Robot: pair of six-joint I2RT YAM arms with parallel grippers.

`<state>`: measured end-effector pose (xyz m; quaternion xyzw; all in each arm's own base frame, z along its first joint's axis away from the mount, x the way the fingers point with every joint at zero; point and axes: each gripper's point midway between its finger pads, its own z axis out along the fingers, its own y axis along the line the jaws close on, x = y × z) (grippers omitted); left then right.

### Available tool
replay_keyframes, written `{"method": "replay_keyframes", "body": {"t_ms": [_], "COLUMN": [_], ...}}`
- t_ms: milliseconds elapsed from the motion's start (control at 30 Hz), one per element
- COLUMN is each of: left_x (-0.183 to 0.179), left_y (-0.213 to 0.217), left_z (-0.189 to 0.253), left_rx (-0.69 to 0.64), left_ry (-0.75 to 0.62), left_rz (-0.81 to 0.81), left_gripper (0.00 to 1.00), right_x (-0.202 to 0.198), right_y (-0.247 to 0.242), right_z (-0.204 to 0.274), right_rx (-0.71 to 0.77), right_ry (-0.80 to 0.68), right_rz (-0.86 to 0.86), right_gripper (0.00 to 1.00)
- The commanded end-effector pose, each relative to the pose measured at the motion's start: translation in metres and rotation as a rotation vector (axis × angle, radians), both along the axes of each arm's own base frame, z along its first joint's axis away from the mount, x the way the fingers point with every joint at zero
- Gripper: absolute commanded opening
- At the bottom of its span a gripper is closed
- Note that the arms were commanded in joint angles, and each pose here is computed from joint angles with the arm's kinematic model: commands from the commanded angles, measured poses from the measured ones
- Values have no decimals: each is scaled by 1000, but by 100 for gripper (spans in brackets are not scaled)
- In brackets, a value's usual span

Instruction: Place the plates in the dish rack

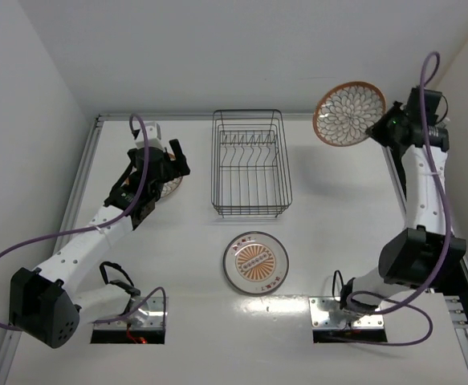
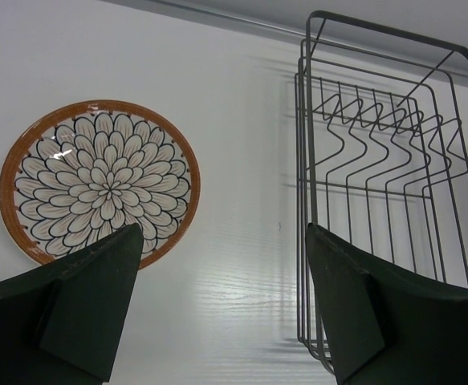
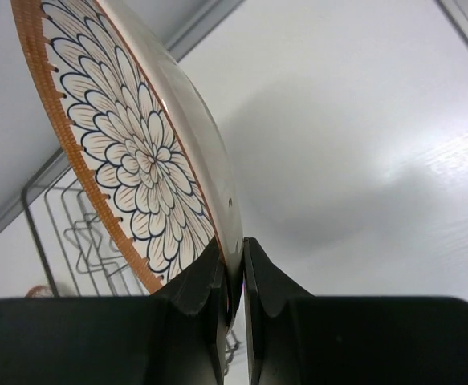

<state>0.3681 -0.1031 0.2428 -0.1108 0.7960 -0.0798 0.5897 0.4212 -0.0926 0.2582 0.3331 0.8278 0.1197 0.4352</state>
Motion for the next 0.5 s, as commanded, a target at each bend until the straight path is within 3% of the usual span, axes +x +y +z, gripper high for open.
{"method": "replay_keyframes", "body": {"t_ms": [0, 200, 467], "left_x": [0, -1, -3], "left_y": [-3, -2, -1], "left_z": [32, 35, 39], "left_rx": [-42, -45, -49], "left_ry": [-72, -81, -89], "left_rz": [-4, -4, -4], "left_gripper": [80, 80, 80], "right_x": [10, 25, 44], "right_y": [27, 72, 121], "right_z": [79, 104, 88], "right_rx": [-84, -258, -528], "right_ry": [-168, -154, -49], "right_rz": [-22, -29, -39], "right_gripper": [0, 0, 0]}}
